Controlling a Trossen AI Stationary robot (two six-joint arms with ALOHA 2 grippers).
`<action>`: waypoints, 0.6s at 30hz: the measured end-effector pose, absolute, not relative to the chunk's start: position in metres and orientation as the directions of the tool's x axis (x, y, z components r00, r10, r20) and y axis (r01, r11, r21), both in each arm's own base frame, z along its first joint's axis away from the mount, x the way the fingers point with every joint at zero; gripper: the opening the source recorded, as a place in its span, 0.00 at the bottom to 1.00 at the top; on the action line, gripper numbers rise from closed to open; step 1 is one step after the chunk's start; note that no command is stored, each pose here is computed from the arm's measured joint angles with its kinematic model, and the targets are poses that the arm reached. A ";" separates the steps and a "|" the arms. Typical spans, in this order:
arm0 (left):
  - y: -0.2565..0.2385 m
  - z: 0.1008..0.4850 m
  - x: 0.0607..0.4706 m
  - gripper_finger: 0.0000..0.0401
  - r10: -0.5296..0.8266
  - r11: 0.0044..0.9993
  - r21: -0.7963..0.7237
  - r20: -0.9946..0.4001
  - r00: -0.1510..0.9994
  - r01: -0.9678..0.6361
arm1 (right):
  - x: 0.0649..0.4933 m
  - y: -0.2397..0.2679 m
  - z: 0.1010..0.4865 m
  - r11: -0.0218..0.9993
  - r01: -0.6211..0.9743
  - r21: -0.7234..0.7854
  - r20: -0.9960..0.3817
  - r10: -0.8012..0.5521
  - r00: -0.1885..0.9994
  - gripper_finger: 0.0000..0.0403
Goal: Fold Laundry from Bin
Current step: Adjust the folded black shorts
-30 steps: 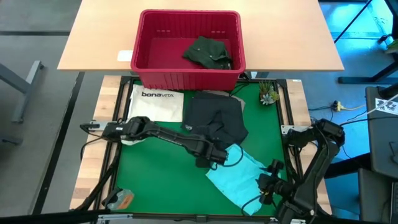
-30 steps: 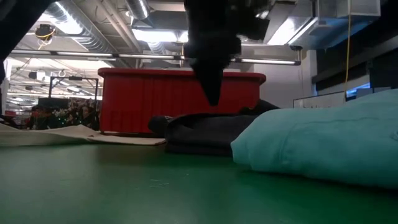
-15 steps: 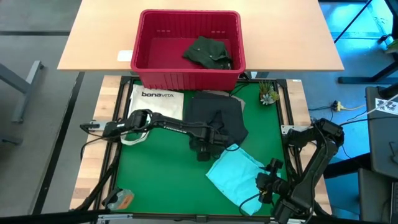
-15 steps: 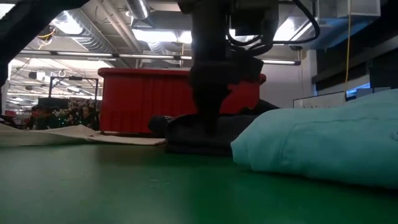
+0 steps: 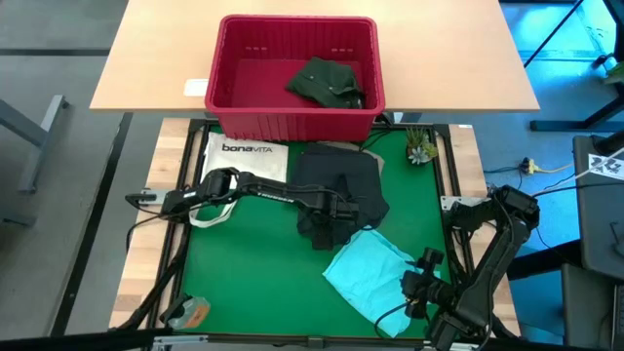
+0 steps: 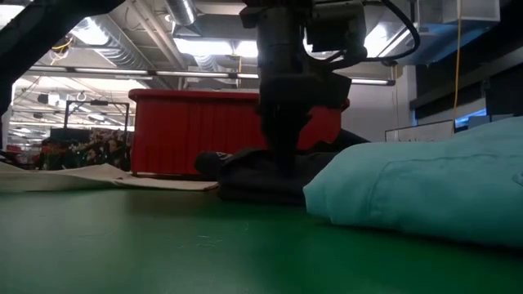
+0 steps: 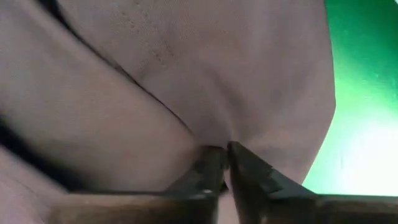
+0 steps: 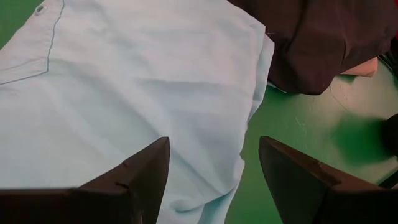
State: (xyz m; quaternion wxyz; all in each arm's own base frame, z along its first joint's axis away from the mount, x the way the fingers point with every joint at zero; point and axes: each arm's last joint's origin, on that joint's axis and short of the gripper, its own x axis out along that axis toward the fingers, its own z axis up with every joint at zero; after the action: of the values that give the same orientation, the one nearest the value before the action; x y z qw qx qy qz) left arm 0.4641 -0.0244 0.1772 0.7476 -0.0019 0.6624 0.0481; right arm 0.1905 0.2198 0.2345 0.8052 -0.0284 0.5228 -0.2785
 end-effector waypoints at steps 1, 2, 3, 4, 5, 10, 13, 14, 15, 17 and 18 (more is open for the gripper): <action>-0.024 0.177 0.464 0.04 0.069 0.995 0.061 -0.991 0.118 -0.074 | 0.191 0.220 0.235 0.843 0.419 -0.337 -0.826 -0.478 0.299 0.62; -0.024 0.177 0.464 0.02 0.069 0.995 0.061 -0.991 0.118 -0.074 | 0.191 0.220 0.235 0.843 0.419 -0.337 -0.826 -0.478 0.299 0.62; -0.024 0.177 0.464 0.01 0.073 0.995 0.064 -0.990 0.119 -0.075 | 0.191 0.220 0.234 0.843 0.419 -0.337 -0.825 -0.479 0.299 0.62; -0.025 0.177 0.464 0.01 0.077 0.995 0.068 -0.990 0.119 -0.075 | 0.191 0.220 0.235 0.843 0.419 -0.337 -0.825 -0.479 0.299 0.62; -0.025 0.177 0.464 0.01 0.079 0.995 0.070 -0.990 0.119 -0.075 | 0.191 0.220 0.234 0.843 0.419 -0.337 -0.825 -0.479 0.299 0.62; -0.027 0.177 0.464 0.01 0.081 0.995 0.073 -0.990 0.119 -0.069 | 0.191 0.220 0.235 0.843 0.419 -0.338 -0.825 -0.479 0.299 0.62; -0.029 0.180 0.463 0.00 0.098 0.994 0.091 -0.987 0.125 -0.065 | 0.191 0.220 0.235 0.843 0.419 -0.338 -0.824 -0.480 0.301 0.62; -0.030 0.182 0.463 0.00 0.105 0.993 0.098 -0.986 0.129 -0.061 | 0.191 0.220 0.235 0.843 0.419 -0.338 -0.824 -0.480 0.301 0.62; -0.031 0.187 0.462 0.00 0.110 0.993 0.102 -0.985 0.133 -0.061 | 0.191 0.220 0.235 0.843 0.419 -0.338 -0.824 -0.480 0.301 0.62; -0.030 0.194 0.460 0.00 0.128 0.991 0.121 -0.983 0.134 -0.063 | 0.191 0.220 0.234 0.843 0.419 -0.338 -0.824 -0.480 0.301 0.62; -0.029 0.200 0.460 0.00 0.147 0.988 0.138 -0.979 0.144 -0.068 | 0.191 0.220 0.234 0.843 0.419 -0.338 -0.824 -0.480 0.301 0.62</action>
State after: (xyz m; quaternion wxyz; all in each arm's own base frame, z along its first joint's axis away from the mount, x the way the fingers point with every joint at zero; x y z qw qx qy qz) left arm 0.4596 -0.0285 0.1999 0.7556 0.0304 0.6505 0.0710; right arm 0.1906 0.2197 0.2345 0.8060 -0.0296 0.5212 -0.2789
